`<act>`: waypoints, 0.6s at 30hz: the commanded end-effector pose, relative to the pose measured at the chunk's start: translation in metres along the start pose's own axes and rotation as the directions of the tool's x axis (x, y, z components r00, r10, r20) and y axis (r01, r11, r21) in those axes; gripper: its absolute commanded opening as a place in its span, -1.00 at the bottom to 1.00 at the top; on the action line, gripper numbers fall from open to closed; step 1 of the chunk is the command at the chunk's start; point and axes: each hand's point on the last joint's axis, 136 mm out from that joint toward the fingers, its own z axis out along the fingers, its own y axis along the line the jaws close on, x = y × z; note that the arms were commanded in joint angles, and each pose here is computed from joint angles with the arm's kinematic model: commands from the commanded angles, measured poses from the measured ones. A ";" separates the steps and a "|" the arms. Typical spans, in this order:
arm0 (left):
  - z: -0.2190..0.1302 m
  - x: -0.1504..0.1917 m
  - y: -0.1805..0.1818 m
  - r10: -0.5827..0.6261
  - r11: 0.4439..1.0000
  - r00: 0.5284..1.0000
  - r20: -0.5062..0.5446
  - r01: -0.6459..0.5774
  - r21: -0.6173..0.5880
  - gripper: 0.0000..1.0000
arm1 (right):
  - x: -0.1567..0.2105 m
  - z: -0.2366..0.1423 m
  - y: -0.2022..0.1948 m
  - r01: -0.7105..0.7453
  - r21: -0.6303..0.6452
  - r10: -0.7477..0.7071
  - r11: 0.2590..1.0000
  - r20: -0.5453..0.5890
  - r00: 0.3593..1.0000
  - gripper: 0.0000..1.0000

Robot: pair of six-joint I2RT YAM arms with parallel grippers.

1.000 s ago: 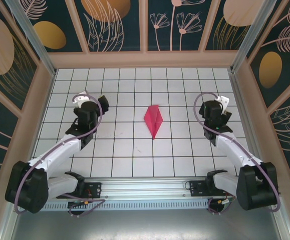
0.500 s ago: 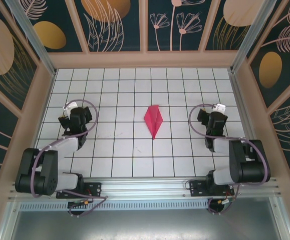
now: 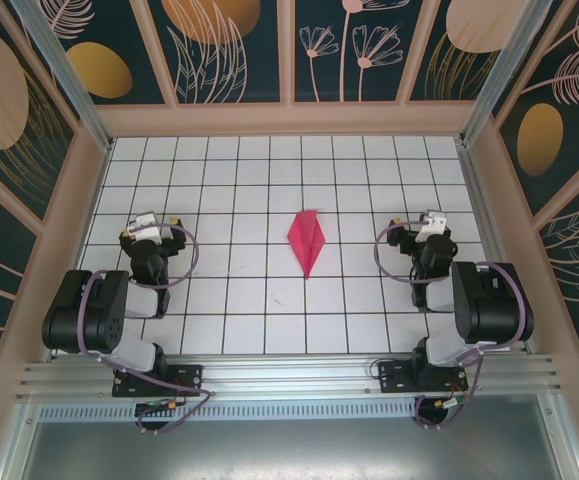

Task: Fold a paper plane with a square sheet of paper (pick it up from the middle)
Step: Reset both arms

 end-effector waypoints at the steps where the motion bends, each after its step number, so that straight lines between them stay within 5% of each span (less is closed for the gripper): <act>1: -0.002 -0.033 -0.003 -0.056 0.998 0.990 0.131 0.052 0.029 0.97 | -0.023 0.002 0.004 -0.003 -0.027 0.006 1.000 0.086 0.996 0.97; 5: -0.007 -0.037 0.008 -0.080 0.996 0.983 0.166 0.085 -0.025 0.97 | -0.023 0.002 0.004 -0.003 -0.027 0.005 1.000 0.085 0.996 0.97; 18: 0.001 -0.032 -0.021 -0.016 0.993 0.993 0.119 0.002 0.122 0.97 | -0.023 0.002 0.004 -0.003 -0.027 0.005 1.000 0.085 0.996 0.98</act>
